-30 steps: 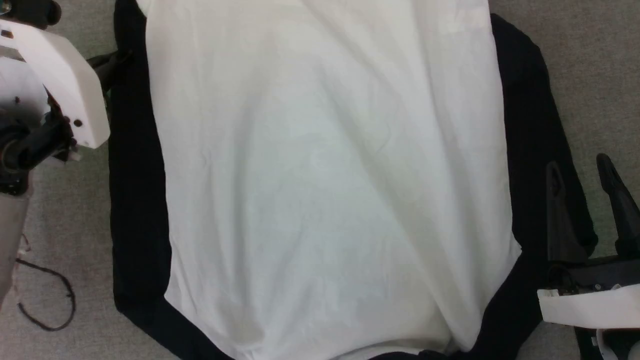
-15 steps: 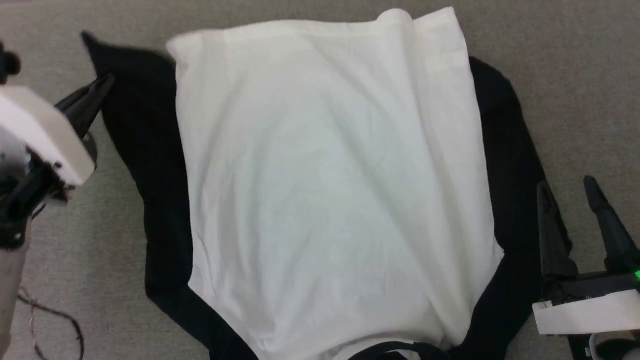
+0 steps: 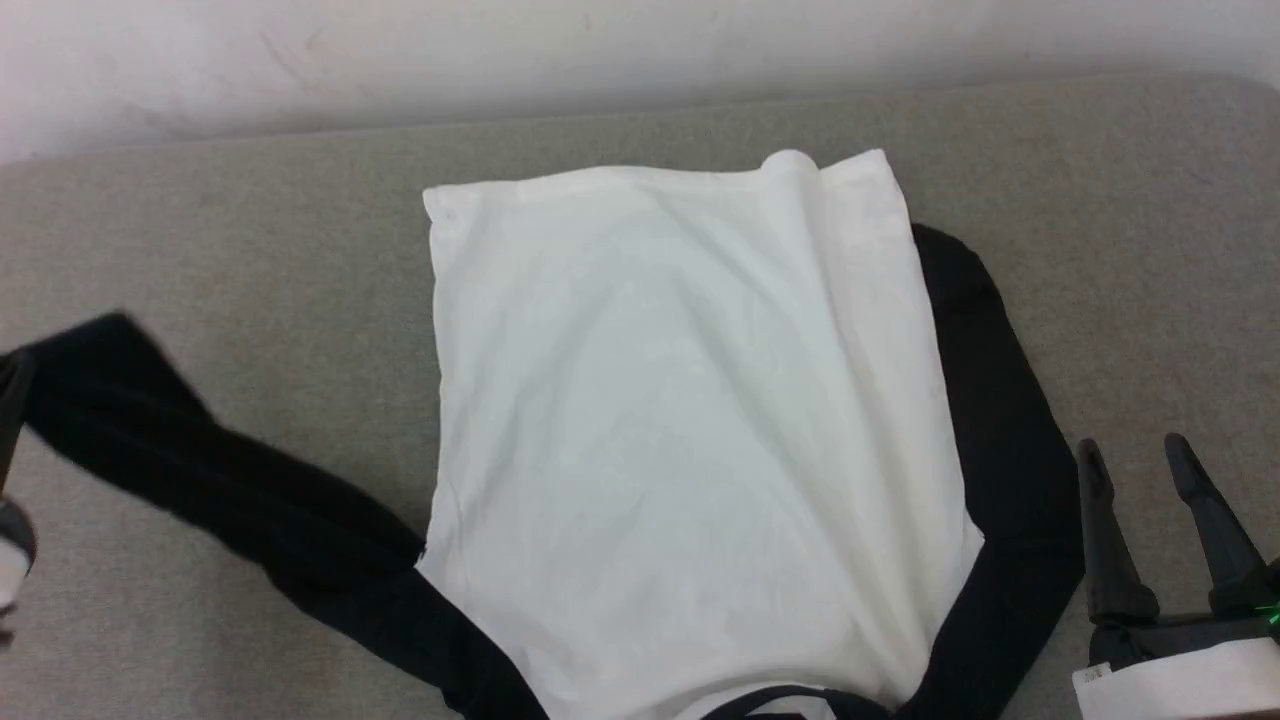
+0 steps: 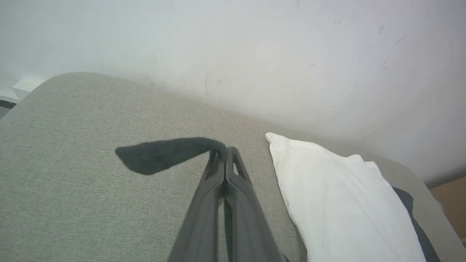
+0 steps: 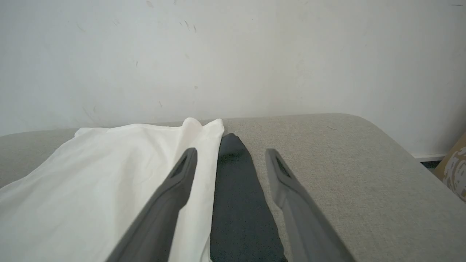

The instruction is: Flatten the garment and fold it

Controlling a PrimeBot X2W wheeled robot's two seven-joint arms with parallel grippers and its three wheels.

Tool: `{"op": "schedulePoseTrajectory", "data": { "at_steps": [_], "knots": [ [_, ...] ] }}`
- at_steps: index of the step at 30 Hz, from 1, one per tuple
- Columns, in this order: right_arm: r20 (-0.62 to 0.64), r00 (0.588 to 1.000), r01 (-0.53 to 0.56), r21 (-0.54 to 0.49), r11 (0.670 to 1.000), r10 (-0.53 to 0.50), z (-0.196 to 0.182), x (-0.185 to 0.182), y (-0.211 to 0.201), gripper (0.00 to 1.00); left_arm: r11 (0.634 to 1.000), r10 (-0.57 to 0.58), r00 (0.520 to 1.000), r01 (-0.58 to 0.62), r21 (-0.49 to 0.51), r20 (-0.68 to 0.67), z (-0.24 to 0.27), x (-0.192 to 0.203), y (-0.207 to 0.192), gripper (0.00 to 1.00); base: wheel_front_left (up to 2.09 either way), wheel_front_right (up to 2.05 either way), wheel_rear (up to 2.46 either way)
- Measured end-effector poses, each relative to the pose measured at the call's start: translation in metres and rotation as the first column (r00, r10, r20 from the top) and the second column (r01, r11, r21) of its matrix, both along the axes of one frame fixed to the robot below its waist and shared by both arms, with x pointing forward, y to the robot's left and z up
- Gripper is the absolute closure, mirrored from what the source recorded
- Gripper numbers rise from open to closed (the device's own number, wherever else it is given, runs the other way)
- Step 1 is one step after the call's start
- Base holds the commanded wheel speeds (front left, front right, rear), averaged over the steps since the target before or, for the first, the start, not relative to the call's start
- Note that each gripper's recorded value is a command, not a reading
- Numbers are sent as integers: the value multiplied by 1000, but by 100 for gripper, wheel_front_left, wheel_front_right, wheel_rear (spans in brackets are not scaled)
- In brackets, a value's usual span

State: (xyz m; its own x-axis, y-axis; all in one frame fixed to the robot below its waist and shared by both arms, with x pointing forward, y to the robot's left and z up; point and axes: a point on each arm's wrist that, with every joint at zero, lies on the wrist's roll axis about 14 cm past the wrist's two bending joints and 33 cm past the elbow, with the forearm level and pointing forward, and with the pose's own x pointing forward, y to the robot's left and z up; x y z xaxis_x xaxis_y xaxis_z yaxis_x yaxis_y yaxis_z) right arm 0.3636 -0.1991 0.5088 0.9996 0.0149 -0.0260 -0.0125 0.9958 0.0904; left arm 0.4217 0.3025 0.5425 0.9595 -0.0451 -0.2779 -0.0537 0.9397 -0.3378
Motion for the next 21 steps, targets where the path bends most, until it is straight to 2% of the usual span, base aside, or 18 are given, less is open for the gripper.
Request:
{"op": "schedulePoseTrajectory", "data": {
  "at_steps": [5,10,16,21],
  "knots": [
    [26,1000,-11,6,1000,10,9,-6,3,0,989,144,988,-142,-40,49,11,-43,30,100,0,0,0],
    [40,999,-18,13,1000,18,13,-10,5,0,964,263,964,-261,-41,41,9,-80,53,100,0,0,0],
    [59,998,-39,24,999,37,19,-14,11,0,948,318,946,-317,-18,63,18,-106,62,100,0,0,0],
    [83,996,-24,23,999,22,26,-18,6,0,957,288,953,-289,2,97,32,-113,52,100,0,0,0]
  ]
}}
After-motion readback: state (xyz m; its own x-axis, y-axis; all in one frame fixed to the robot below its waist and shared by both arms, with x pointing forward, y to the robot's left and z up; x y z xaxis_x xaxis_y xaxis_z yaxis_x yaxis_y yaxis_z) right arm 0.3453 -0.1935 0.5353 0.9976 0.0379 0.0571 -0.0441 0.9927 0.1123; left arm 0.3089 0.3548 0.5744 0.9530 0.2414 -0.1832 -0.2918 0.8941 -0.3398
